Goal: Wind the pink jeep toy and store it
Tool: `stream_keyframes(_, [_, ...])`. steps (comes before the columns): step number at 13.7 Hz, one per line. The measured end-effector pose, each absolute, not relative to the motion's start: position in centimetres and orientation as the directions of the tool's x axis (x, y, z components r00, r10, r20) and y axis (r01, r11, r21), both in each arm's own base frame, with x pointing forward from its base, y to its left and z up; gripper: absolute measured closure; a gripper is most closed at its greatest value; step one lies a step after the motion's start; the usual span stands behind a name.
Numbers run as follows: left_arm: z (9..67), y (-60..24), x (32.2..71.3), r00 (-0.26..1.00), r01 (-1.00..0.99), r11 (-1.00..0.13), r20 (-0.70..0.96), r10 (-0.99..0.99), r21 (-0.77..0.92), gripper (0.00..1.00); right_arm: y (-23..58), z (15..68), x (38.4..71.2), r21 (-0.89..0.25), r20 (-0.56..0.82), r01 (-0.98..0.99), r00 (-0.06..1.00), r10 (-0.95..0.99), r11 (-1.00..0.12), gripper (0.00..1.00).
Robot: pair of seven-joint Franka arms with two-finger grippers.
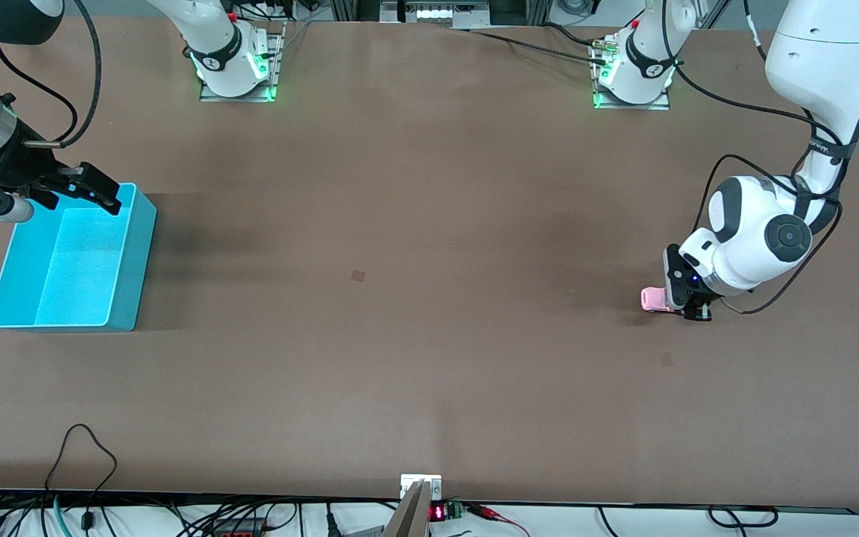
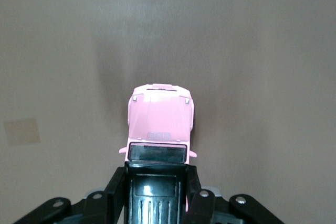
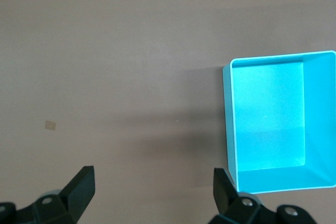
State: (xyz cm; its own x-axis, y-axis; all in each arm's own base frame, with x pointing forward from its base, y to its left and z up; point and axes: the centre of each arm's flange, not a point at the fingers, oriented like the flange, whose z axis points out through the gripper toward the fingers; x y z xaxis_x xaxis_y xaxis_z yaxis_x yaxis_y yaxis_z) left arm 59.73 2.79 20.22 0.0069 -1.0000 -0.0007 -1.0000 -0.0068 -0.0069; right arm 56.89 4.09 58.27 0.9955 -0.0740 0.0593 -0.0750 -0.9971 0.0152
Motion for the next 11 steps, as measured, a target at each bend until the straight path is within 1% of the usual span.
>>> stream_keyframes(6, [20.2, 12.3, 59.6, -0.025, -1.000, 0.025, -0.003, -1.000, -0.013, 0.51, 4.1, 58.2, 56.9, 0.015, 0.059, -0.075, 0.996, -0.074, -0.997, 0.00])
stream_keyframes(11, [20.2, 20.6, 58.9, -0.009, -0.999, 0.010, -0.009, -1.000, -0.032, 0.51, 4.1, 58.2, 56.9, 0.015, 0.059, -0.075, 0.996, -0.074, -0.997, 0.00])
